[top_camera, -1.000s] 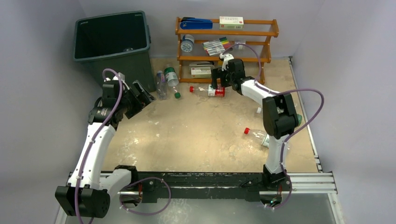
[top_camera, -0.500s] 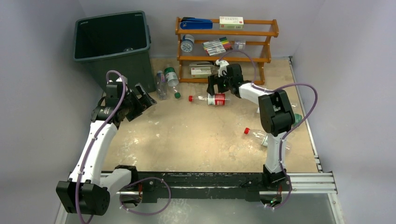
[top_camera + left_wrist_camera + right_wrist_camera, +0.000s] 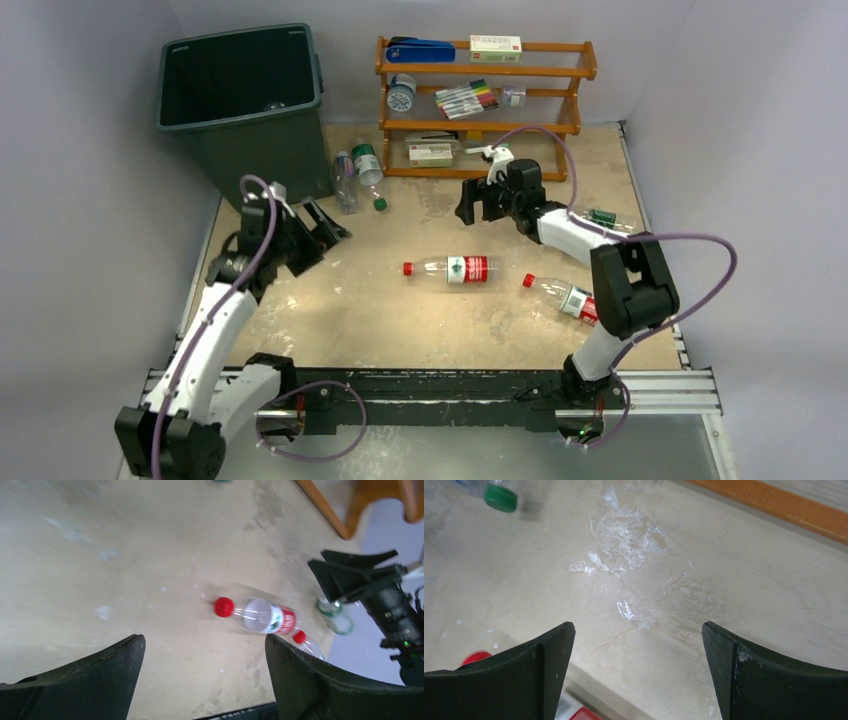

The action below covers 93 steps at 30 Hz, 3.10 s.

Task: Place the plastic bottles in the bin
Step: Move the plastic bottle to the center of the board, then pick up the plastic bottle at the center of the board.

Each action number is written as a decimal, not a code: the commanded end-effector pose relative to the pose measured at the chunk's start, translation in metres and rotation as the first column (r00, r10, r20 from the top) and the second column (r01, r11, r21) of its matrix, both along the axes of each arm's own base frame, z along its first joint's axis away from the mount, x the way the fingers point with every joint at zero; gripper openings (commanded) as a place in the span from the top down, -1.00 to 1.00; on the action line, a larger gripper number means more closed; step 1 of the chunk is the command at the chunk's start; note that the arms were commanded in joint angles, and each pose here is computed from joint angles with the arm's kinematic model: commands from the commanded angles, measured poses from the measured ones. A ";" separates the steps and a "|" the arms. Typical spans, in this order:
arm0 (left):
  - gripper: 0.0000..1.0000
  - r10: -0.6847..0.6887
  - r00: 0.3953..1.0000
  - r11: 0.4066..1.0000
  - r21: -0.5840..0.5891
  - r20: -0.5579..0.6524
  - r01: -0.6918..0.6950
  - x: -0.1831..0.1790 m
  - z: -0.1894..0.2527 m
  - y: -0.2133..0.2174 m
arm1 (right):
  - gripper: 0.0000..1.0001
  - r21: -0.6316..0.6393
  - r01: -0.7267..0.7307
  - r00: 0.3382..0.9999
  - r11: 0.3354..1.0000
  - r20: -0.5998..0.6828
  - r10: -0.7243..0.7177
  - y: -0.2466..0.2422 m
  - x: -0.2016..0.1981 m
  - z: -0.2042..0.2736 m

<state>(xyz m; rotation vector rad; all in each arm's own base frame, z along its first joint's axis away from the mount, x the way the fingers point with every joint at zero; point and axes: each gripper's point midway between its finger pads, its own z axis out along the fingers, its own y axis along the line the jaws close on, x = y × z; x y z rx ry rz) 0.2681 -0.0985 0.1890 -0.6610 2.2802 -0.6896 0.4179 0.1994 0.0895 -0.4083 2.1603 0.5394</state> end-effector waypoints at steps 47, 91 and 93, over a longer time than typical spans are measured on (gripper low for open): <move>-0.60 -0.164 0.976 0.986 0.062 0.145 0.157 -0.067 -0.086 -0.209 | -1.00 0.118 0.126 0.964 0.985 -0.248 -0.093 -0.010 -0.147 0.017; -0.80 -0.088 0.983 0.995 -0.035 0.163 0.095 -0.007 -0.028 -0.182 | -0.71 -0.002 0.165 0.875 0.986 -0.461 -0.148 0.019 -0.221 -0.055; -0.80 -0.086 0.981 0.994 -0.045 0.176 0.096 -0.011 -0.017 -0.177 | -0.62 -0.003 0.159 0.870 0.987 -0.473 -0.141 0.024 -0.227 -0.057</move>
